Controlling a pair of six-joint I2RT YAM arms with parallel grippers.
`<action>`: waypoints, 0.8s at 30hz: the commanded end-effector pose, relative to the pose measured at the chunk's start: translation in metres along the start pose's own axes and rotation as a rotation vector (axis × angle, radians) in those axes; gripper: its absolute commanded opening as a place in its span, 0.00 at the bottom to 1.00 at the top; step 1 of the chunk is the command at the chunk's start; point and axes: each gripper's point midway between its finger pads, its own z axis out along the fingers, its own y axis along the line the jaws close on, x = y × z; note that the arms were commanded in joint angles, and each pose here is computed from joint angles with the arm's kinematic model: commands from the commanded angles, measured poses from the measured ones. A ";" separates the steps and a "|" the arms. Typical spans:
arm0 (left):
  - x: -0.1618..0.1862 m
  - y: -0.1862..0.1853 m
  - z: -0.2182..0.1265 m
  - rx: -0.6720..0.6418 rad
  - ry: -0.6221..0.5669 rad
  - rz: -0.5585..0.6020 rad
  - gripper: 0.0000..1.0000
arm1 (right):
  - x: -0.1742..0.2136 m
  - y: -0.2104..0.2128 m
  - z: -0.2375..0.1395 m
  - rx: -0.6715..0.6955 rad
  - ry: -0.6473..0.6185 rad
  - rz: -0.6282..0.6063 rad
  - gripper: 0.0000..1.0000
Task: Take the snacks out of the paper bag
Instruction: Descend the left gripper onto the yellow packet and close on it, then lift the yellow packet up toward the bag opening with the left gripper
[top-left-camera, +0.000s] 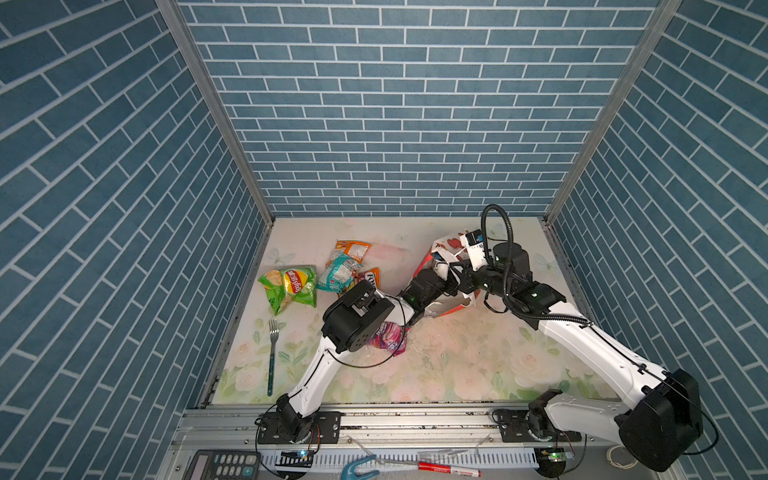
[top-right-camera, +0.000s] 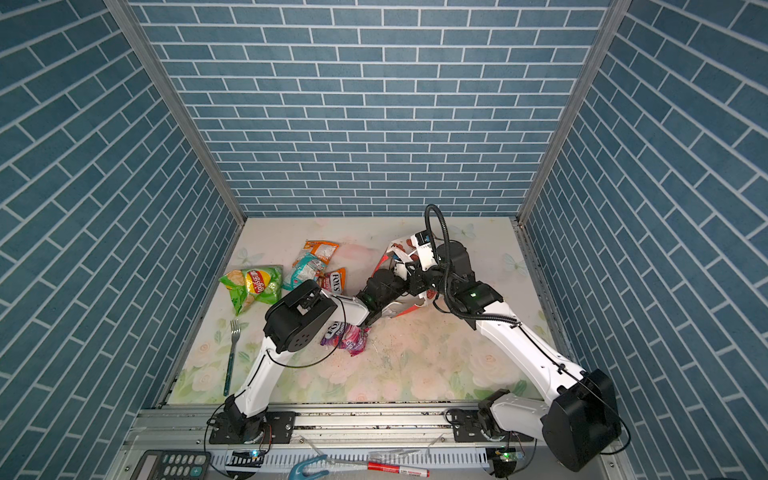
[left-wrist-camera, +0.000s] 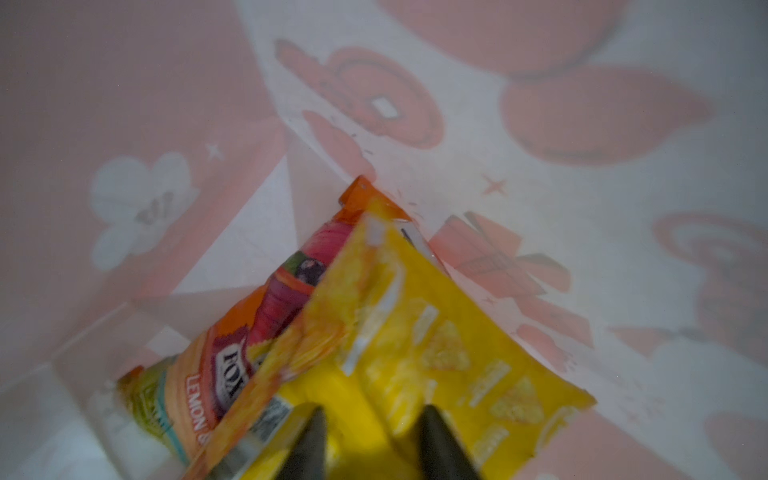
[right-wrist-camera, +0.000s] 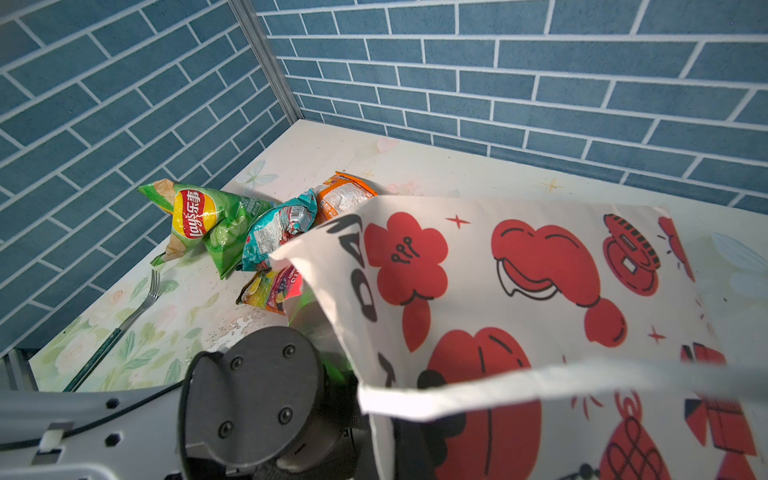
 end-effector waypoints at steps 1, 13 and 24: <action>0.007 0.007 -0.001 -0.016 0.014 0.013 0.01 | -0.023 0.010 -0.015 -0.044 -0.090 0.001 0.00; -0.007 0.012 -0.026 -0.047 -0.019 0.010 0.00 | -0.015 -0.008 -0.013 0.042 -0.072 0.019 0.00; -0.030 0.003 -0.048 -0.024 -0.076 -0.004 0.00 | -0.013 -0.018 -0.017 0.106 -0.076 0.028 0.00</action>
